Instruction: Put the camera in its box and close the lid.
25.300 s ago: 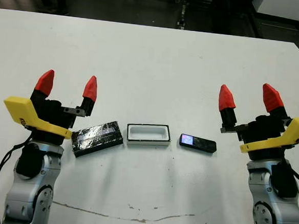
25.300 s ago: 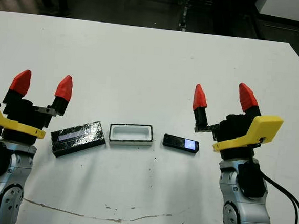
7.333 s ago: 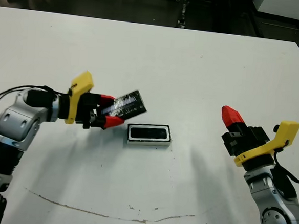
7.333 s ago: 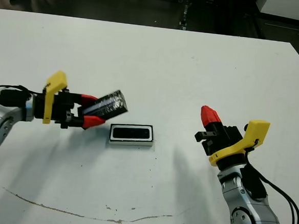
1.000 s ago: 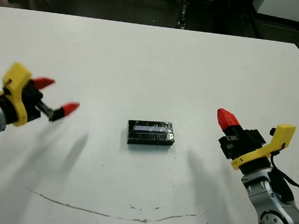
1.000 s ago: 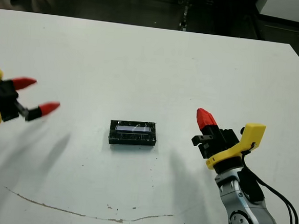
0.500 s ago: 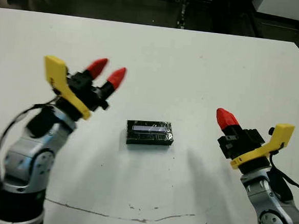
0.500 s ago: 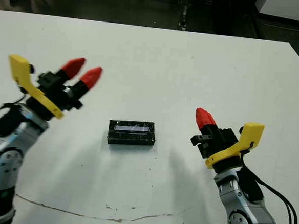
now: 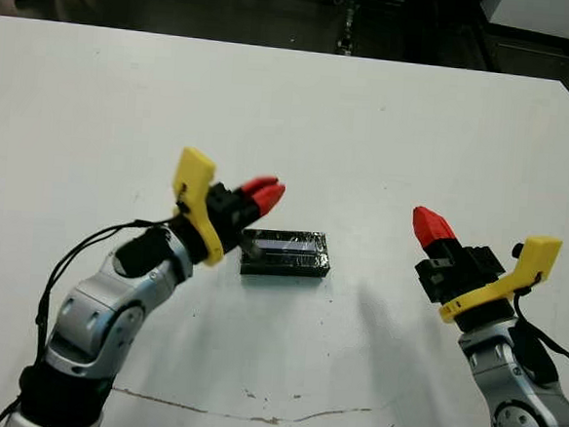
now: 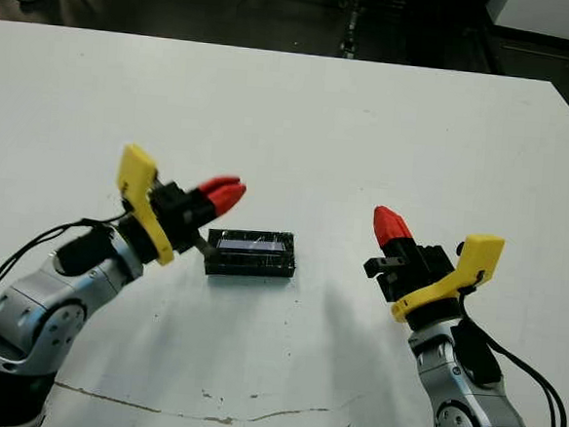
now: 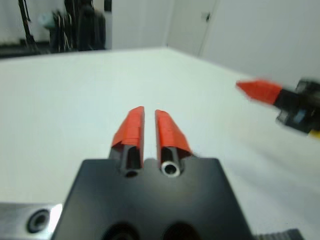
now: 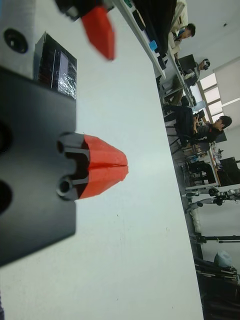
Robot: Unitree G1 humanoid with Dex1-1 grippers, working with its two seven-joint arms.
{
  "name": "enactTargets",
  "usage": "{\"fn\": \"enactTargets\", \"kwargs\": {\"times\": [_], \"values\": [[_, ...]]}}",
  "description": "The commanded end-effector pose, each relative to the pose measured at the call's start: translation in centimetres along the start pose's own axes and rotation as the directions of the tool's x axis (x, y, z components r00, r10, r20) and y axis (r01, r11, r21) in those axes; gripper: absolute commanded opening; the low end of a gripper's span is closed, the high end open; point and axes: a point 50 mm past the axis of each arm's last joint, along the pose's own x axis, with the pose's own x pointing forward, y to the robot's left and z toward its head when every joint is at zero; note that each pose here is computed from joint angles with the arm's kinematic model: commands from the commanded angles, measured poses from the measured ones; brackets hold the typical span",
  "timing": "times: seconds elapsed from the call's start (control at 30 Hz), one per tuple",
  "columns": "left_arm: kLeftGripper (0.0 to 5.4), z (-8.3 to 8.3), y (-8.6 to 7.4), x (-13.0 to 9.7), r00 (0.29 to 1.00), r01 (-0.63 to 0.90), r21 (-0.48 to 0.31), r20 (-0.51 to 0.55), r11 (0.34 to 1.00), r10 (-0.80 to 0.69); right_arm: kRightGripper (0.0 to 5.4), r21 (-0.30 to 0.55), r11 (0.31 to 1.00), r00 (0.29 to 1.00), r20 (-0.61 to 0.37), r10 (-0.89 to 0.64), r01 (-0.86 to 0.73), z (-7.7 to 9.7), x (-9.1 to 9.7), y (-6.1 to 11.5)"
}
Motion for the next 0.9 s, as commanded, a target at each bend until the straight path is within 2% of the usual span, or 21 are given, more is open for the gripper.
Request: {"fn": "enactTargets", "kwargs": {"times": [0.03,0.23,0.4,0.67,0.9], "values": [[0.01,-2.4,0.0,-0.1,0.993,-0.003,-0.024,-0.117,1.0,0.0,0.0,-0.003,1.0,1.0,-0.008,-0.02,0.02,0.0,-0.3,-0.3],[0.01,-5.3,-0.4,-0.4,0.963,-0.025,-0.069,-0.269,0.997,0.005,0.0,0.002,1.0,1.0,-0.007,-0.018,0.018,-0.1,-0.3,-0.3],[0.01,-7.1,-0.4,-0.8,0.94,-0.04,-0.082,-0.341,0.996,0.009,0.0,0.004,1.0,1.0,-0.01,-0.021,0.021,-0.1,-0.3,-0.3],[0.01,-8.6,-0.5,-1.3,0.927,-0.034,-0.079,-0.374,0.996,0.002,0.0,0.01,1.0,1.0,-0.011,-0.02,0.02,-0.1,-0.3,-0.2],[0.01,-8.3,-0.4,-1.1,0.936,-0.029,-0.071,-0.353,0.997,0.002,0.0,0.006,1.0,1.0,-0.012,-0.02,0.02,-0.2,-0.3,-0.2]]}}
